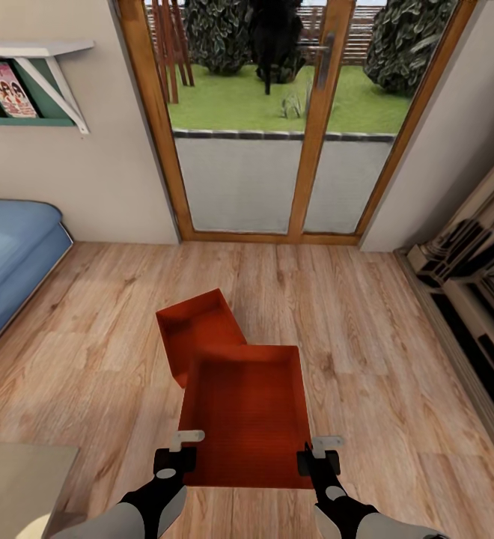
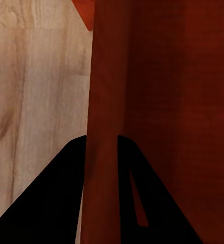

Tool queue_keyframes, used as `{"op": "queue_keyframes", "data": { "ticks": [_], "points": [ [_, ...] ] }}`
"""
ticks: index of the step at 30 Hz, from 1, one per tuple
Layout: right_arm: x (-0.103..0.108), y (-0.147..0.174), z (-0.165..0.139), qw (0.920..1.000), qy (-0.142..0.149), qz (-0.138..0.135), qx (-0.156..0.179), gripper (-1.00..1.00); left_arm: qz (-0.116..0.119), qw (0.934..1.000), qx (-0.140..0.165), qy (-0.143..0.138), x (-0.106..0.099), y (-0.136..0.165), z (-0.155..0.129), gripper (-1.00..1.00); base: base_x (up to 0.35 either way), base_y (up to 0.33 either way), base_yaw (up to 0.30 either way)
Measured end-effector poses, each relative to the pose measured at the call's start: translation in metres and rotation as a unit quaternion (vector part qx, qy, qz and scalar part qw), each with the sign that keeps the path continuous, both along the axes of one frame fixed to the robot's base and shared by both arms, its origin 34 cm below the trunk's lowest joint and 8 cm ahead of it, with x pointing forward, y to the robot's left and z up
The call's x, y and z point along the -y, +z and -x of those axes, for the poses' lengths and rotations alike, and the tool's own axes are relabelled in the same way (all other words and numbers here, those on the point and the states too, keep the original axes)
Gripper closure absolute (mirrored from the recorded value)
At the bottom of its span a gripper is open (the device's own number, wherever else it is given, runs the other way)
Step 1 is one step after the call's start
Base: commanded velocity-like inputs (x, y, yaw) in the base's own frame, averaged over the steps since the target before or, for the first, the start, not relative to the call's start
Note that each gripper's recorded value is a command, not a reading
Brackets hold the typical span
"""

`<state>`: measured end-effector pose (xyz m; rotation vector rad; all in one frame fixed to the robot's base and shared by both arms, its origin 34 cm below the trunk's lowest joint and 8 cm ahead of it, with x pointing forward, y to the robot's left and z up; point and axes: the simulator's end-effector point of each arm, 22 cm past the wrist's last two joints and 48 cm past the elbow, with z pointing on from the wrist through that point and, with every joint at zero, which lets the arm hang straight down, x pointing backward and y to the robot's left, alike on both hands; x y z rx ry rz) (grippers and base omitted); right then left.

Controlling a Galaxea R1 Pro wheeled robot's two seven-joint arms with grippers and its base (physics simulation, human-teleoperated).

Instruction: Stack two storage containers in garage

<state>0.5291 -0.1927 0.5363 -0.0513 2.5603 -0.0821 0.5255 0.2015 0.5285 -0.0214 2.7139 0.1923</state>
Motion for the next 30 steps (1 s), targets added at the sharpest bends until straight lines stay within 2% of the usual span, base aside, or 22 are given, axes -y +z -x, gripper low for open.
{"op": "queue_keyframes", "data": {
  "ticks": [16, 30],
  "points": [
    [0.000, 0.019, 0.003, 1.0000, 0.000, 0.000, 0.000, 1.00, 0.000, 1.0000, 0.000, 0.000, 0.000, 0.019, 0.003, 1.00, 0.000, 0.000, 0.000],
    [-0.001, 0.019, 0.004, 1.0000, -0.002, 0.000, 0.001, 1.00, -0.001, 1.0000, 0.001, -0.001, -0.001, 0.019, 0.003, 1.00, 0.000, 0.000, 0.000]
  ]
}}
